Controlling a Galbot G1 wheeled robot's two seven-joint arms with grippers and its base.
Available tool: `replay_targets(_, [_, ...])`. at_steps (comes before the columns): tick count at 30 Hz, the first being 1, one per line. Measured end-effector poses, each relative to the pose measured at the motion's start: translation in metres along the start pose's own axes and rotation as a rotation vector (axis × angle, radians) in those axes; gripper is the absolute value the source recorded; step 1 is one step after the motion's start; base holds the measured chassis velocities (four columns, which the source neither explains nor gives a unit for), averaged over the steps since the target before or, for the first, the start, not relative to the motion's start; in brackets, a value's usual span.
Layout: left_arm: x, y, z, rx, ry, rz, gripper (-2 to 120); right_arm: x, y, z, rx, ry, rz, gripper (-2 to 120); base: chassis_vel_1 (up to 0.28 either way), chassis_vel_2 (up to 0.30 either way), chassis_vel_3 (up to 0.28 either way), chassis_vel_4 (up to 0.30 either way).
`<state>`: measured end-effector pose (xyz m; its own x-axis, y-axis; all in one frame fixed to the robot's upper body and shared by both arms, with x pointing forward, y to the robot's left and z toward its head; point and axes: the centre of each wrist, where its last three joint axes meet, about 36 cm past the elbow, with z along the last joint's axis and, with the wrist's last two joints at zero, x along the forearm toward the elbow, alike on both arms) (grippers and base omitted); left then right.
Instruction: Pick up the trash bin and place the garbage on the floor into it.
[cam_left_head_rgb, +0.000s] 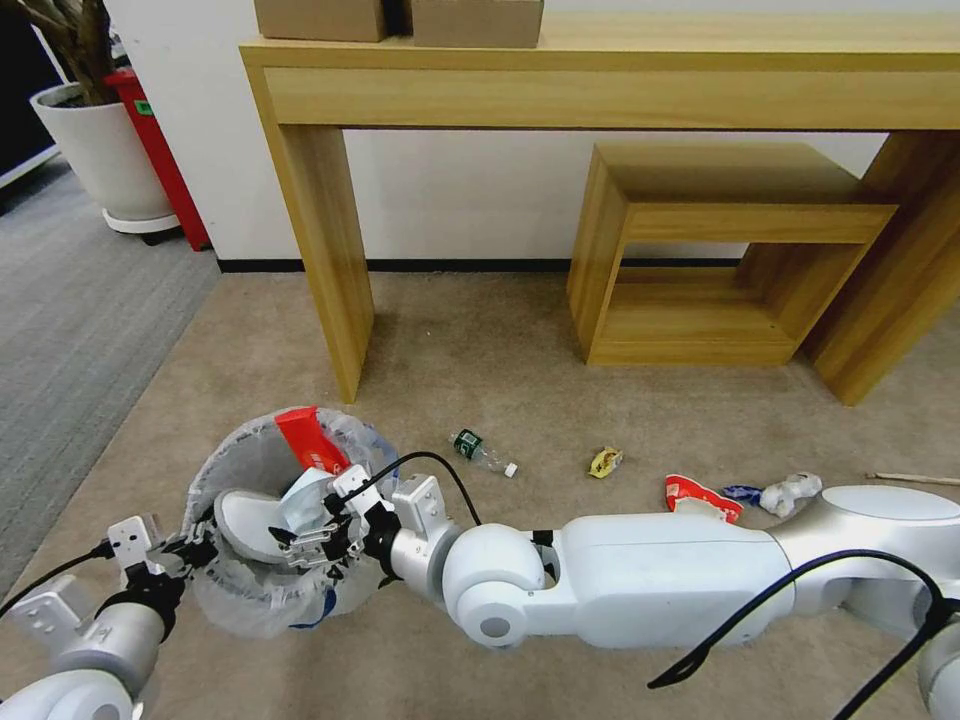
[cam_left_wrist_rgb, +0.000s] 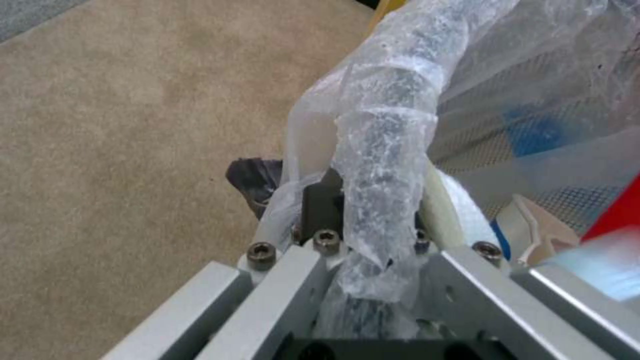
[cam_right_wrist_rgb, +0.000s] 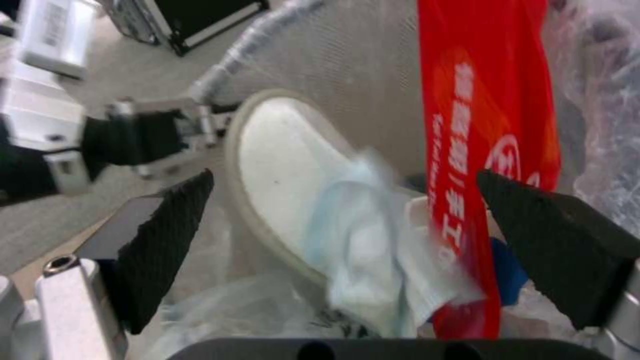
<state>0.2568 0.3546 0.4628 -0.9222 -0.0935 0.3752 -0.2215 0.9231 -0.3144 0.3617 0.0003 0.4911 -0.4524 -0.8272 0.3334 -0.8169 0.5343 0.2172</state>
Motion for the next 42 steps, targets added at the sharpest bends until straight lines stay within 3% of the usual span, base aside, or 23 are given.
replay_targets(14, [-0.003, 0.002, 0.002, 0.005, 0.01, -0.006, 1, 0.006, -0.003, 0.0, 0.016, -0.076, -0.045, 100, 0.0, 0.0, 0.0, 0.0])
replay_targets(26, [0.0, 0.007, -0.002, -0.004, 0.017, -0.013, 1, 0.001, -0.034, -0.017, -0.03, -0.346, -0.04, 100, 0.0, 0.0, 0.0, 0.0])
replay_targets(29, [0.001, 0.008, -0.002, -0.007, 0.02, -0.018, 1, 0.003, -0.047, -0.027, -0.047, -0.415, -0.004, 100, 0.0, 0.0, 0.0, 0.0])
replay_targets(33, [0.005, 0.008, -0.004, -0.009, 0.016, -0.022, 1, 0.011, -0.072, -0.036, -0.068, -0.509, 0.087, 100, 0.0, 0.0, 0.0, 0.0])
replay_targets(36, [0.008, 0.006, -0.005, -0.011, 0.01, -0.022, 1, 0.028, -0.104, -0.04, -0.086, -0.608, 0.189, 100, 0.0, 0.0, 0.0, 0.0])
replay_targets(37, [0.008, 0.006, -0.005, -0.011, 0.01, -0.022, 1, 0.028, -0.104, -0.04, -0.086, -0.608, 0.189, 100, 0.0, 0.0, 0.0, 0.0])
replay_targets(40, [0.008, 0.004, -0.007, -0.013, 0.003, -0.016, 1, 0.057, -0.137, -0.044, -0.091, -0.709, 0.306, 100, 0.0, 0.0, 0.0, 0.0])
replay_targets(42, [0.008, 0.003, -0.007, -0.014, 0.003, -0.013, 1, 0.068, -0.145, -0.045, -0.089, -0.738, 0.341, 100, 0.0, 0.0, 0.0, 0.0])
